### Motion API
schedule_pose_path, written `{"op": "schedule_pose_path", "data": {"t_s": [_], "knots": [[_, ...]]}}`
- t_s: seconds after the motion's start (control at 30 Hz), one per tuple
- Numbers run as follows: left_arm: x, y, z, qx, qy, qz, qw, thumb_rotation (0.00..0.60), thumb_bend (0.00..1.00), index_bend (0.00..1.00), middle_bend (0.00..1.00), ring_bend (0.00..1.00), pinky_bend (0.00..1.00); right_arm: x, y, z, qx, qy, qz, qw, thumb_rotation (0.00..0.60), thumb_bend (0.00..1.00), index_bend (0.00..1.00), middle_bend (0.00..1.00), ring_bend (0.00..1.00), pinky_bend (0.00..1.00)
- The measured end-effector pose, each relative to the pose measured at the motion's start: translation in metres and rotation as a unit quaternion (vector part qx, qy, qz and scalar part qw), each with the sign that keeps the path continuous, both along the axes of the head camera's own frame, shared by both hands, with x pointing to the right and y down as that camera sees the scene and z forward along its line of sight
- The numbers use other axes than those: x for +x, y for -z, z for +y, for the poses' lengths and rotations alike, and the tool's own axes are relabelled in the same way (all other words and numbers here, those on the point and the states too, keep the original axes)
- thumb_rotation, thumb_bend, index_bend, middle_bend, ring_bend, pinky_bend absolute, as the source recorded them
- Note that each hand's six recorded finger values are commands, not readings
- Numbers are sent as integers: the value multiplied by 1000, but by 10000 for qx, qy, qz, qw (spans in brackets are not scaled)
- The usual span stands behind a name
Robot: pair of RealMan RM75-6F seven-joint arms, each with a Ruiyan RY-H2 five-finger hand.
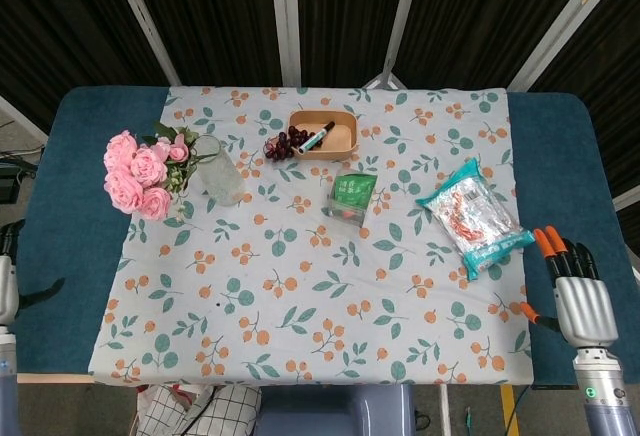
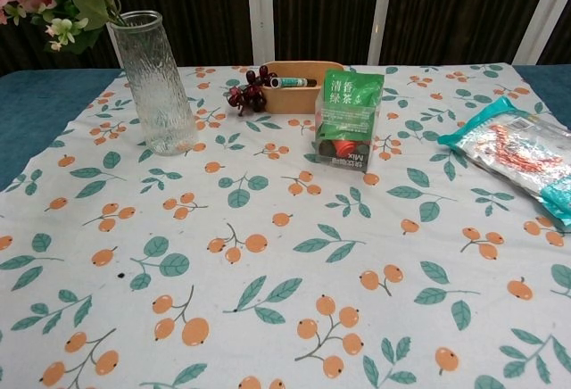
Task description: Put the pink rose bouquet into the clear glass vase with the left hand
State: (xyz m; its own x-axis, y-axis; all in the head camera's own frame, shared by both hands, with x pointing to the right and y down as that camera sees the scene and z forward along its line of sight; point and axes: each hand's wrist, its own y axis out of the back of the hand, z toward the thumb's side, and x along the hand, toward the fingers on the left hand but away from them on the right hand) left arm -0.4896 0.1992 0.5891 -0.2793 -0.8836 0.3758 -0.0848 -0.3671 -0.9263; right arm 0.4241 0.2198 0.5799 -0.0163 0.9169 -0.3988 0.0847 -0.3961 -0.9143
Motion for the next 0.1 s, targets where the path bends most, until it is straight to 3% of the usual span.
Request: {"op": "schedule_pose_path", "data": {"t_s": [0.1], "knots": [[8, -3, 2, -15, -179, 253, 9995, 600, 197, 121, 104, 56, 184, -1, 2, 0, 61, 24, 48, 10000, 600, 205, 0, 3, 0, 0]]}}
